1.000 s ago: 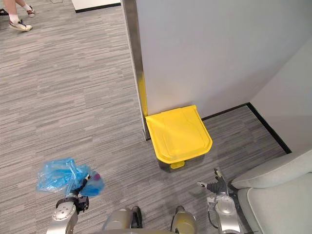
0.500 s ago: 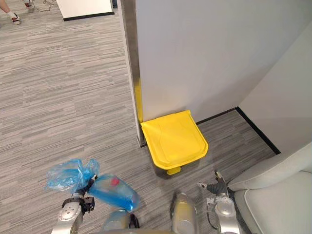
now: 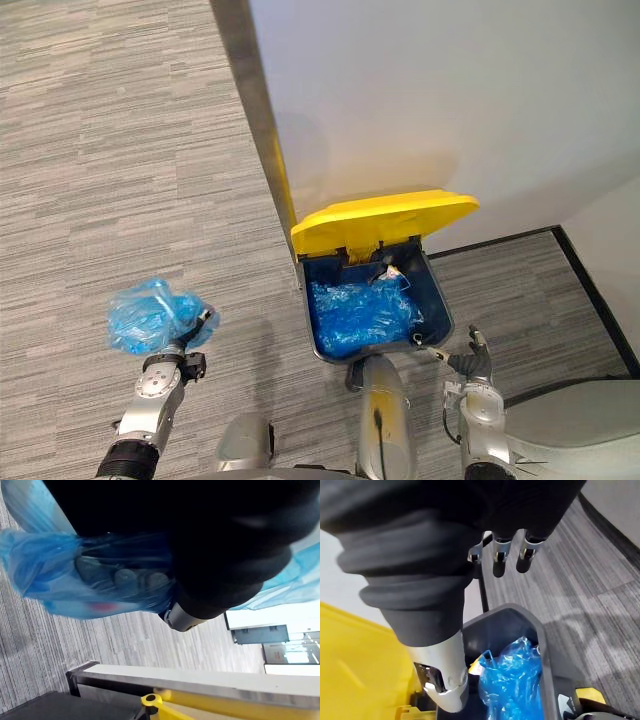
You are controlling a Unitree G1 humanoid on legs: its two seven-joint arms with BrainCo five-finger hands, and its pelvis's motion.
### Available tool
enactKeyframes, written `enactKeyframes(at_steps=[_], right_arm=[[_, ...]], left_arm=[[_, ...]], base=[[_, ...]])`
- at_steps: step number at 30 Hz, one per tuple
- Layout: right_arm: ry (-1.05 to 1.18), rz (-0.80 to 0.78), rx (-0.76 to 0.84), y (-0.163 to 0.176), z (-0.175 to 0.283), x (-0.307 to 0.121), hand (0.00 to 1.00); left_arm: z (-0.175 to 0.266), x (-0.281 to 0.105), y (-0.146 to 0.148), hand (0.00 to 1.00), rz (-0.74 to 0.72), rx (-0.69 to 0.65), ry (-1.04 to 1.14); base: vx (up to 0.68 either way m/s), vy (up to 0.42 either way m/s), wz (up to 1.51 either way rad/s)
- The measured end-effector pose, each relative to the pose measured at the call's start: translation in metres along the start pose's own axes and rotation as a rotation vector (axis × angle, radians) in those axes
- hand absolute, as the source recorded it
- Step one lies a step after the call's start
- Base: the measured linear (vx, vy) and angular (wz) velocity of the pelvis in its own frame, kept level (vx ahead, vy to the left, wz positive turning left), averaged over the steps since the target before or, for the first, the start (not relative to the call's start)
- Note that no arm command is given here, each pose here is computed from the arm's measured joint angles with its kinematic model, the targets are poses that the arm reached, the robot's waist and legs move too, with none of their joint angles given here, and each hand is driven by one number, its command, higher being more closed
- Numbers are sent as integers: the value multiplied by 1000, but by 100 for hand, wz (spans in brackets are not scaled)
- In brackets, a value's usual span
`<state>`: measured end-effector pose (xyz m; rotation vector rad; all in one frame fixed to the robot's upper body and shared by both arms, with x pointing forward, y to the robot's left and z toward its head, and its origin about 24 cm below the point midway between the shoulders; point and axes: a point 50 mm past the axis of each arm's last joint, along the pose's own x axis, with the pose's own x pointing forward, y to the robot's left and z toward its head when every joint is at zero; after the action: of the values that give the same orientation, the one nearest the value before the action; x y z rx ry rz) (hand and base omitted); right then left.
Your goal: Gather rubbish on tea table into small bin, then transfer packed bag to large trash can.
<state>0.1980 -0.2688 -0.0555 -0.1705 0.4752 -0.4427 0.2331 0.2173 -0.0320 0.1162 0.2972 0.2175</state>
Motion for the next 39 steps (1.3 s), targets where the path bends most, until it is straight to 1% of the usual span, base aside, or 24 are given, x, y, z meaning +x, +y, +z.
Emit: enactKeyframes(at_steps=[1,4,6,7,9,10,11,13,14,17,19,23,28,32,34,37,39], right_arm=[[-6,9,1,3,2,1,0],[-11,107,-42,24,3,-1,0],[-117,184,-75,46,37,12,0],[-148,195,-89,50,48,15,0],[-261,193,-99,53,88,29,0],[-292,195,-110,54,99,32,0],[-352,197,-131,54,121,36,0],[-409,180,-161,52,148,44,0],[-428,163,-180,47,160,49,0],[-571,100,-190,32,218,51,0],[-659,50,-193,19,255,48,0],[-754,38,-167,17,295,39,0],[-769,16,-197,5,302,39,0],[-815,37,-222,10,314,33,0],[-824,47,-227,11,317,32,0],[-842,65,-263,15,321,30,0],[-869,72,-274,19,330,26,0]], left_arm=[[0,0,0,100,0,0,0],[-6,-2,6,100,9,18,22],[-15,-7,9,100,19,19,53],[-14,-6,8,100,15,18,50],[-10,-4,1,100,-8,7,36],[-10,-4,0,100,-9,5,33],[-11,-5,0,100,-11,4,35],[-12,-6,1,100,-6,-10,33],[-12,-7,1,100,-5,-20,32],[-11,-7,-1,100,-1,-57,20],[3,2,-4,100,3,-75,-31],[8,-5,-5,100,-7,-83,-70],[30,-2,-20,100,-71,-109,-162],[45,-6,-27,100,-114,-142,-225],[54,-7,-37,100,-170,-154,-261],[88,-10,-64,100,-311,-186,-377],[100,-14,-70,100,-341,-221,-425]], base=[[-77,-180,37],[-83,-224,56],[14,-224,38],[-49,-174,40],[-97,-133,33],[-67,-133,27],[-47,-113,23],[-55,-121,21],[-106,-107,11],[-156,-39,-1],[-149,-38,27],[-34,-95,20],[-5,-90,7],[1,-89,11],[-8,-65,9],[-37,-56,23],[39,-104,32]])
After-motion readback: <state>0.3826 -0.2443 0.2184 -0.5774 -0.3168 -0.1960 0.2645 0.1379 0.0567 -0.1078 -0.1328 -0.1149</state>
